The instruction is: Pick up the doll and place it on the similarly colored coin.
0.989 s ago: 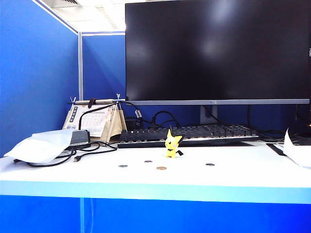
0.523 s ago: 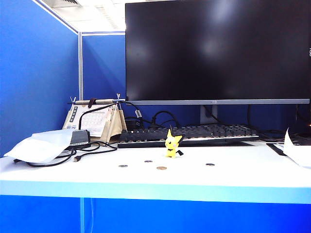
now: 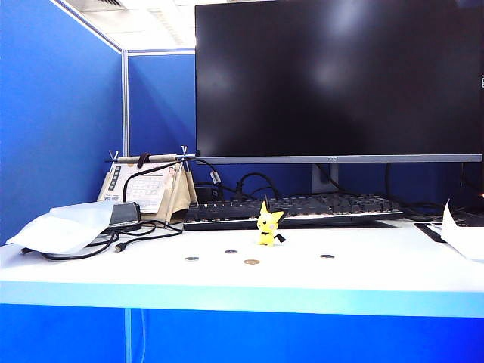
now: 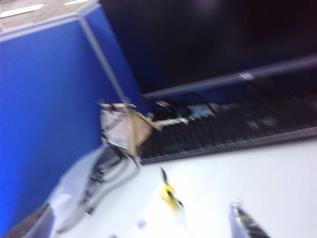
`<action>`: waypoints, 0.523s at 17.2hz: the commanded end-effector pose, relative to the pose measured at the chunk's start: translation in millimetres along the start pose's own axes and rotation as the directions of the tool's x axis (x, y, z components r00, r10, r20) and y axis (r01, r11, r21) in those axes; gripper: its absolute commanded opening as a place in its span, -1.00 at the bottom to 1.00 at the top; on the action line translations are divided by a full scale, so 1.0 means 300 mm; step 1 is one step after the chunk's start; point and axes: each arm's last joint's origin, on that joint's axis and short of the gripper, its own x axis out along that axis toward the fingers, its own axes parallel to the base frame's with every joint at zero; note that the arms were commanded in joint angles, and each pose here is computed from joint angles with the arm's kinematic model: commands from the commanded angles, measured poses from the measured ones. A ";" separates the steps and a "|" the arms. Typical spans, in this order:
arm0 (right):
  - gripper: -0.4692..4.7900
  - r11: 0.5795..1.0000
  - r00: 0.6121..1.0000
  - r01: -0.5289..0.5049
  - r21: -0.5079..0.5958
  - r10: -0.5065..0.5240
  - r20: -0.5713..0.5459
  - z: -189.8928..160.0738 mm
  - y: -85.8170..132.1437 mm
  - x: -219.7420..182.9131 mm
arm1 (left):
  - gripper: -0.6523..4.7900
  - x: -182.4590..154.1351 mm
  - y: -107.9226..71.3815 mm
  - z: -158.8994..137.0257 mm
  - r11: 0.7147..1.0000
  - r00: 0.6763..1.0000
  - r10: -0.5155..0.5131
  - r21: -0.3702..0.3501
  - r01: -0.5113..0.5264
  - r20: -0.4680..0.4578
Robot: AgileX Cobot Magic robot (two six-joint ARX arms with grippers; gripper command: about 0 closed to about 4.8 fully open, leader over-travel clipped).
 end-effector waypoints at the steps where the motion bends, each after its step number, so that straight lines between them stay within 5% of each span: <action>1: 1.00 0.996 0.996 -0.091 -0.011 0.091 -0.013 0.100 0.025 0.092 | -0.65 0.001 0.000 0.001 1.000 1.000 0.002 0.000 -0.002 0.005; 6: 1.00 0.975 0.959 -0.219 0.050 0.224 -0.174 0.164 0.071 0.383 | -0.65 0.001 0.000 0.000 1.000 1.000 0.002 0.000 -0.002 0.004; 9: 1.00 0.964 0.928 -0.267 -0.010 0.255 -0.272 0.113 0.096 0.557 | -0.65 0.001 0.000 0.000 1.000 1.000 0.002 0.000 -0.002 0.004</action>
